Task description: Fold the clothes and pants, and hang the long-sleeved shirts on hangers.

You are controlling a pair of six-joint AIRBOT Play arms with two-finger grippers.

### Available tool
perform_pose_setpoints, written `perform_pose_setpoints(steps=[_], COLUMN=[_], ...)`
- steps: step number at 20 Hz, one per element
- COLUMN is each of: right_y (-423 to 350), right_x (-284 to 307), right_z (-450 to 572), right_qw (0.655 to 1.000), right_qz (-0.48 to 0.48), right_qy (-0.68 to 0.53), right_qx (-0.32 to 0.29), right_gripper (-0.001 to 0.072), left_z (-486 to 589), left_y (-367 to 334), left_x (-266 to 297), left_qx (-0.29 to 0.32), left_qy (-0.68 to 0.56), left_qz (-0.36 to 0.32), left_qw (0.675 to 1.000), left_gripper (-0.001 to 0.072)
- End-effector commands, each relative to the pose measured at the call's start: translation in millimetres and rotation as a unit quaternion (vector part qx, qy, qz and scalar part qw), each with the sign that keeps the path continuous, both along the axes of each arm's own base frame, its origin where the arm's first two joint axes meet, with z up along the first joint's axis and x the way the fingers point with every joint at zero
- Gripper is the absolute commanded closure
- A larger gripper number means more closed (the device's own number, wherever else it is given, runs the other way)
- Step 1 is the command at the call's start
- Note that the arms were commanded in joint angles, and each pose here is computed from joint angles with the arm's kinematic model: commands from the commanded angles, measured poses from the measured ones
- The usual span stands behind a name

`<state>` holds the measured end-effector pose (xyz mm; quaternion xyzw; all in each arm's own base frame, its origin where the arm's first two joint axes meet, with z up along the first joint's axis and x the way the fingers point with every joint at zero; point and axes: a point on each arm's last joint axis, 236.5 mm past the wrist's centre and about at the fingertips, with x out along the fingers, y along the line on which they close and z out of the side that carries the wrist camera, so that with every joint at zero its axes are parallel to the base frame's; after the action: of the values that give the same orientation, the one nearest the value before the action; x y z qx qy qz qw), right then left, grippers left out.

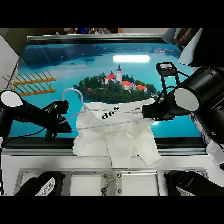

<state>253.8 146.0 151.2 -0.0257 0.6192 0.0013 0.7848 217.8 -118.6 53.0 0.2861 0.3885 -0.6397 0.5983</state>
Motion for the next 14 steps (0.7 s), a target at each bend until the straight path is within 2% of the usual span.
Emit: perform_pose_setpoints(steps=[1, 14], right_y=[0, -2], right_x=[0, -13], right_z=[0, -1], right_qw=[1.0, 1.0], right_qz=[-0.005, -0.001], right_qy=[-0.001, 0.024], right_qx=[0.002, -0.001], right_gripper=[0.0678, 0.0678], left_z=[-7, -11], left_y=[-2, 1], left_x=[-1, 38], left_qx=[0.006, 0.017], left_qy=[0.002, -0.052], left_qz=[0.0, 0.068], left_qw=[1.0, 0.996], left_gripper=[0.0691, 0.0691])
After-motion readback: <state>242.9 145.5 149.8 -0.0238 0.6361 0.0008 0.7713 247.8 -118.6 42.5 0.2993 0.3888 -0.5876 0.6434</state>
